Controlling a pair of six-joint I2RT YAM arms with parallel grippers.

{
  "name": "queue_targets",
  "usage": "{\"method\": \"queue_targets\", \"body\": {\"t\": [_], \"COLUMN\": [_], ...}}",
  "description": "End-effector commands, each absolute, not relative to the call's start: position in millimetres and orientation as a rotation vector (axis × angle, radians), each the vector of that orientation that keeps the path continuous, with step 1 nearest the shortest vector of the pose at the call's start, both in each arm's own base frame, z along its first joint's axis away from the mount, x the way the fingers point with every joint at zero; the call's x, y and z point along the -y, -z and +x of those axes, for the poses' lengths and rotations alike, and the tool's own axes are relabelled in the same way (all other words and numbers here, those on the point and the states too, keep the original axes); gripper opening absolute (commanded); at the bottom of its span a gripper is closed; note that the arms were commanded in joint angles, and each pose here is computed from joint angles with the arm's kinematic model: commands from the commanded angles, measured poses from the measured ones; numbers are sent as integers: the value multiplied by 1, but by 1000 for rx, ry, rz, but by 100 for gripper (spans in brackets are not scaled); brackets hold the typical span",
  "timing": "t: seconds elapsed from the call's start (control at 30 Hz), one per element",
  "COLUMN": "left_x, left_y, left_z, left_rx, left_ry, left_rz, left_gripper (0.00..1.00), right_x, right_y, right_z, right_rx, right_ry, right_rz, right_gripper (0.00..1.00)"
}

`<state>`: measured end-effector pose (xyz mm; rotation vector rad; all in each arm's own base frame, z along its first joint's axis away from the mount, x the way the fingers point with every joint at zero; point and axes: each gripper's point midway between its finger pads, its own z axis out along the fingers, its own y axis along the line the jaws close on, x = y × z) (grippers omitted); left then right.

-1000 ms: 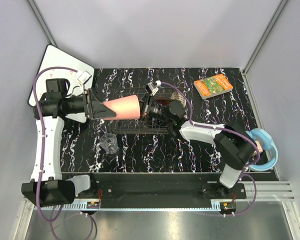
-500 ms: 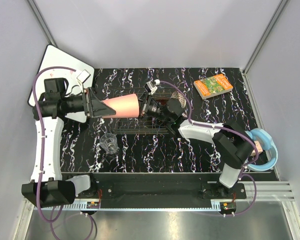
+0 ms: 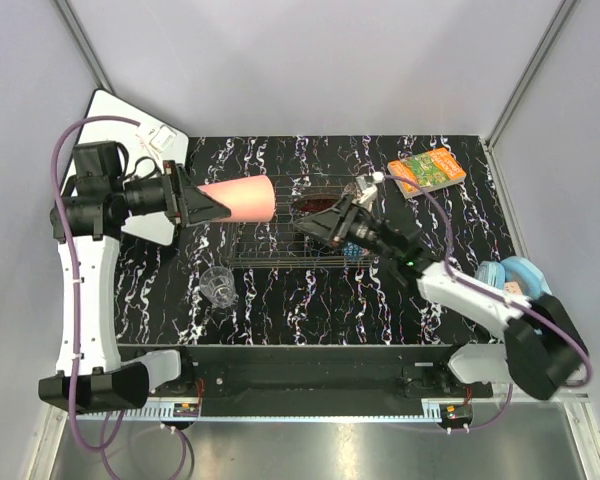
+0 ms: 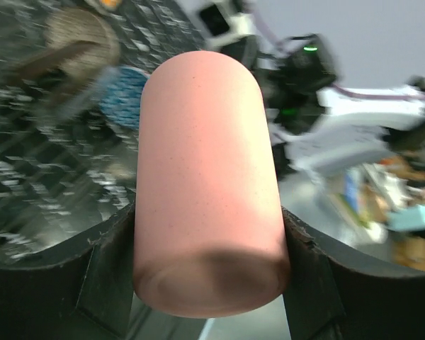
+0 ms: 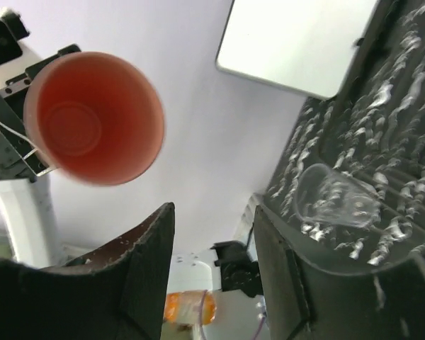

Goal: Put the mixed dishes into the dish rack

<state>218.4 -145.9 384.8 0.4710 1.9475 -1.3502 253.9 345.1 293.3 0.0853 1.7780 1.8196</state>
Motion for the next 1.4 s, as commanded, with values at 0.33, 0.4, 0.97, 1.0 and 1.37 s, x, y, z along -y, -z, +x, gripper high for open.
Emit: {"method": "queue_targets", "body": {"t": [0.33, 0.4, 0.97, 1.0, 1.37], "left_x": [103, 108, 143, 143, 149], "left_y": [-273, -270, -183, -181, -150], "left_z": [320, 334, 383, 384, 403], "left_rx": [-2411, -2424, -2637, -2641, -2689], "left_ry": [356, 327, 213, 206, 122], "left_rz": [514, 535, 733, 736, 762], "left_gripper": [0, 0, 0, 0, 0], "right_x": [-210, -203, -181, -181, -181], "right_y": [-382, -377, -332, -328, -316], "right_z": [220, 214, 198, 198, 196], "right_rx": [-1538, -1552, -1613, -1620, -1643], "right_ry": [-1192, -1177, -1149, -1143, -1144], "right_rz": [72, 83, 173, 173, 178], "right_gripper": [57, 58, 60, 60, 60]}}
